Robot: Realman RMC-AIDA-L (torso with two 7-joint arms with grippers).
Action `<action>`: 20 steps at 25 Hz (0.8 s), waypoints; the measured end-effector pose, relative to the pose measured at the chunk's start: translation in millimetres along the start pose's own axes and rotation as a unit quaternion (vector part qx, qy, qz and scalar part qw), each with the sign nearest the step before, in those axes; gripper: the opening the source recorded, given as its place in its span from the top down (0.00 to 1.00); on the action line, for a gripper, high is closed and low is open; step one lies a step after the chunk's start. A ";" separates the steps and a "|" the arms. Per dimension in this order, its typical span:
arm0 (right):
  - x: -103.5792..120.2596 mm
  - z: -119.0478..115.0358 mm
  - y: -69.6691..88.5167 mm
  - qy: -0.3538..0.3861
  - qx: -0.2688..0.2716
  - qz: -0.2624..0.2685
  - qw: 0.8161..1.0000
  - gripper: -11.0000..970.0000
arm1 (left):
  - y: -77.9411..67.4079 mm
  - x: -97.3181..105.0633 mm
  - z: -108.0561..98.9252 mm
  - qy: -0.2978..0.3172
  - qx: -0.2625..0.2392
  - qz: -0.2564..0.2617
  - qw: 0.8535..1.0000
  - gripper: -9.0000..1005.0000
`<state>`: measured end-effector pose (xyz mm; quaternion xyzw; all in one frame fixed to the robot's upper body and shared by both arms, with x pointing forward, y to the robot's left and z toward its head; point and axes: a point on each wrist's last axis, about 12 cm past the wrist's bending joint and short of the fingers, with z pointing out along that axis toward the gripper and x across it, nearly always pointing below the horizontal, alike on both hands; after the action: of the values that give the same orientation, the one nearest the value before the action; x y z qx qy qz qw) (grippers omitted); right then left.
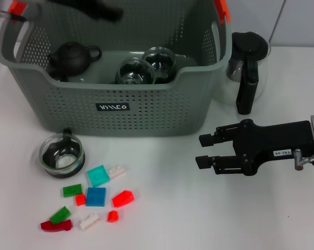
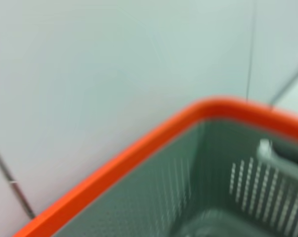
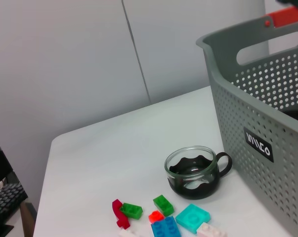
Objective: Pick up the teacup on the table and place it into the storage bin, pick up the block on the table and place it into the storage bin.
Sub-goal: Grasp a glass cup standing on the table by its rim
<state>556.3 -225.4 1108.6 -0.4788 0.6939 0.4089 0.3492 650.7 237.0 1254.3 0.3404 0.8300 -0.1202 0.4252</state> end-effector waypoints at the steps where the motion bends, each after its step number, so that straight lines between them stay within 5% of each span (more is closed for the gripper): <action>1: -0.2 0.0 0.0 0.000 0.000 0.000 1.000 0.41 | 3.8 1.7 -11.6 -0.015 0.008 -0.024 1.000 0.31; 8: -0.3 0.0 0.5 0.000 -0.002 0.000 1.000 0.41 | 16.7 47.1 -95.7 -0.106 0.124 -0.170 0.972 0.32; 15: -0.9 -0.4 0.3 0.001 -0.002 -0.002 1.000 0.41 | 1.9 94.2 -132.8 -0.080 0.197 -0.172 0.962 0.33; 20: -1.0 -2.4 -0.7 0.003 0.001 -0.003 1.000 0.41 | -14.0 123.8 -138.4 0.016 0.212 -0.152 0.965 0.33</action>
<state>557.1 -227.3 1110.3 -0.4816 0.6939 0.4063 0.3486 504.7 351.7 1239.9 0.2949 0.8339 -0.3512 0.3069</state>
